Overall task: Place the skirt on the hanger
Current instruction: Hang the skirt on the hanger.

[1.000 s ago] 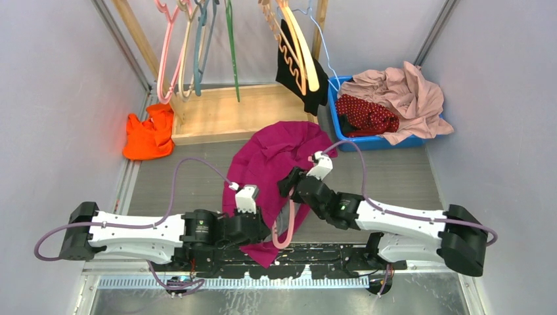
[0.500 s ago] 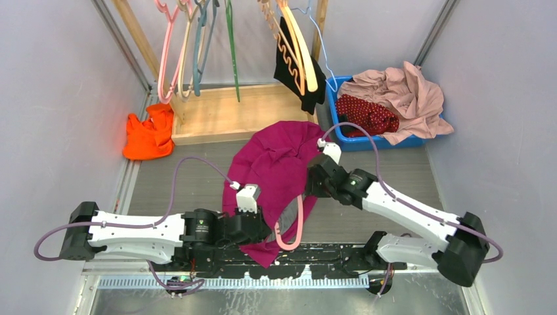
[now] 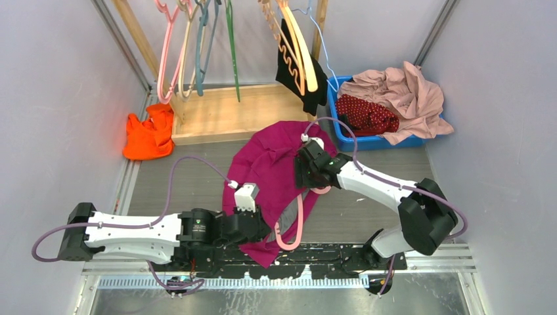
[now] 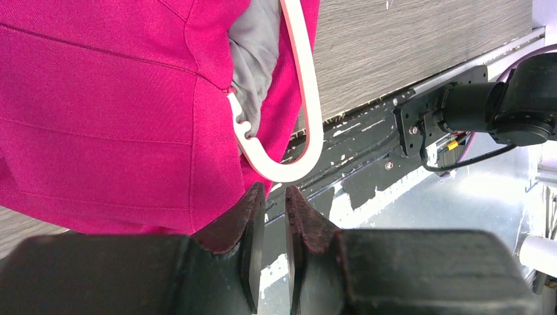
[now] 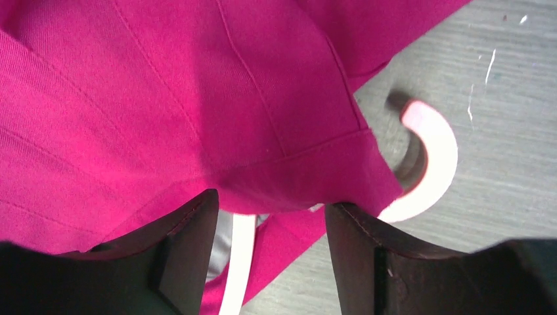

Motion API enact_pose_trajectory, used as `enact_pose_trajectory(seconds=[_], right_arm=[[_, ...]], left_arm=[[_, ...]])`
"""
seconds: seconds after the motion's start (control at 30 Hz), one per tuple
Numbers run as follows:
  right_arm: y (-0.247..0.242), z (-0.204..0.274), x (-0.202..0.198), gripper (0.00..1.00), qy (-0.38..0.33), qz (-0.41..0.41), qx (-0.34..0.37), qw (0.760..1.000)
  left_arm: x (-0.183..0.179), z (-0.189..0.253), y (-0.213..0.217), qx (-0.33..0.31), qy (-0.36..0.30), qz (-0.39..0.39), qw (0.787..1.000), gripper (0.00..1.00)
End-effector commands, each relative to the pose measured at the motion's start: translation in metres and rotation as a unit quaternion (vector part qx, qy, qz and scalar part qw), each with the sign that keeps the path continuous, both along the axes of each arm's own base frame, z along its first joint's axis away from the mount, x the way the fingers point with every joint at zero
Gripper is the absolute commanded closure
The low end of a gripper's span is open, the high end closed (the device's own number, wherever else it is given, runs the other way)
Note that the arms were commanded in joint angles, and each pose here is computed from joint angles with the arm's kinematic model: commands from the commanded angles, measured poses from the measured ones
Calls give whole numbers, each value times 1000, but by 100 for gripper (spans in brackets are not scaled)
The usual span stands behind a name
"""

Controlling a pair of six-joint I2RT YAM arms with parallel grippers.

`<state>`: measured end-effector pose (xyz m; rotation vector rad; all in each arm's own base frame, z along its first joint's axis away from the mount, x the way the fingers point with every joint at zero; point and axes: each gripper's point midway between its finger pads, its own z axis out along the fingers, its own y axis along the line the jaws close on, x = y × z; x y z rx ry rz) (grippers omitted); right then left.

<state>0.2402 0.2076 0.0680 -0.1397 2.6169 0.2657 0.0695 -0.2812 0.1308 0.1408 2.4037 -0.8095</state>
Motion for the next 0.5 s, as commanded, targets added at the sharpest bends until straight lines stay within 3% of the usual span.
enact_pose_trajectory(seconds=[0.0,0.47], right_arm=[[20,19,27,33,-39,37,34,998],[27,-19,18,24,16,95,14,995]], left_arm=[[7,10,-1,-17,-14,11,1000,81],[10,3,-1,-16,-5,13,1000,83]])
